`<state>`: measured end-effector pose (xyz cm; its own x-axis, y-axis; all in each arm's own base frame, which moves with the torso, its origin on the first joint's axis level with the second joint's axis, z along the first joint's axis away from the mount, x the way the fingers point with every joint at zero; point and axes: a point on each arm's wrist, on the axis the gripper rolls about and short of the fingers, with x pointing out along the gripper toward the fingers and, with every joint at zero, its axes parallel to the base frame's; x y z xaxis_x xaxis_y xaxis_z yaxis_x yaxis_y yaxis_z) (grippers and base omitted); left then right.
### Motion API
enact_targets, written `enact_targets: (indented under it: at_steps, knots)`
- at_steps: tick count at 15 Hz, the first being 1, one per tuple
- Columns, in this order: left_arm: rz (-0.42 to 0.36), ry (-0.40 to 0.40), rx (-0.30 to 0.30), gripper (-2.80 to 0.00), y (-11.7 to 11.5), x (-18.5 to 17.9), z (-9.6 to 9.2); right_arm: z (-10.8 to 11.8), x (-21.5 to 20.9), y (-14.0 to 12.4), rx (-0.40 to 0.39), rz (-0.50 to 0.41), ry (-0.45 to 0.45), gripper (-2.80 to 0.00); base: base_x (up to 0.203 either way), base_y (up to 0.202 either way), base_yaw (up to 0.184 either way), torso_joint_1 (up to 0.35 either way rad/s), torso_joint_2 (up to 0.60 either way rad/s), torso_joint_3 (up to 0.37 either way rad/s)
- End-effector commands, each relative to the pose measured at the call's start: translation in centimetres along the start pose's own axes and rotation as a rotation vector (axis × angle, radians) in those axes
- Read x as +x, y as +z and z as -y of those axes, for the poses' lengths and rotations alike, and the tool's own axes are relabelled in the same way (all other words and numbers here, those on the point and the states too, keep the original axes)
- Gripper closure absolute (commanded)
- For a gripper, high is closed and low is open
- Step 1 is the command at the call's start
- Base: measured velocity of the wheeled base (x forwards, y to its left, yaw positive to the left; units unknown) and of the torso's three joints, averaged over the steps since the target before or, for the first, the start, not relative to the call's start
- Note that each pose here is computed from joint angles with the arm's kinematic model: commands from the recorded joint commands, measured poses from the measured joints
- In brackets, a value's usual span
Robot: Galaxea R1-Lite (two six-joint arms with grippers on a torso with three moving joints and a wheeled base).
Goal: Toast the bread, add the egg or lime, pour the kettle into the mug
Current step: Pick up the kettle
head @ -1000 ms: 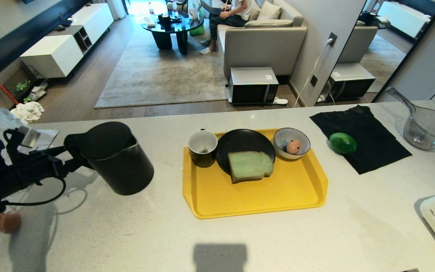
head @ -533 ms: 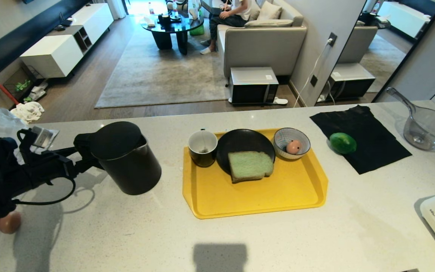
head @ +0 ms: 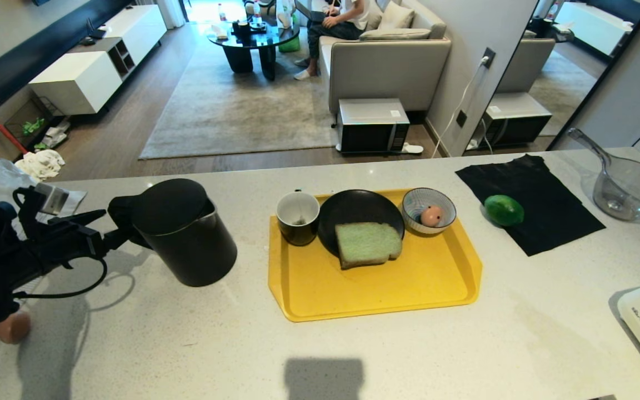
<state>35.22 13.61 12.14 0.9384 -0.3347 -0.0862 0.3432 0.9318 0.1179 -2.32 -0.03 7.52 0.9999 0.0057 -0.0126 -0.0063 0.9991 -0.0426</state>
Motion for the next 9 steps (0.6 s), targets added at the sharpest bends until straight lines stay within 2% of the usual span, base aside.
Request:
enact_targets:
  at_steps: [1,9]
  knots:
    - [0.001,-0.005,0.013,-2.80,-0.3,0.2,-0.1,0.0,0.0,0.0,0.000,0.000,0.000,0.00,0.000,0.000,0.000,0.000,0.00,0.000]
    - [0.050,-0.060,0.077,-2.80,0.2,2.2,0.6,0.0,0.0,0.0,0.000,0.000,0.000,0.00,0.000,0.000,0.000,0.000,0.00,0.000]
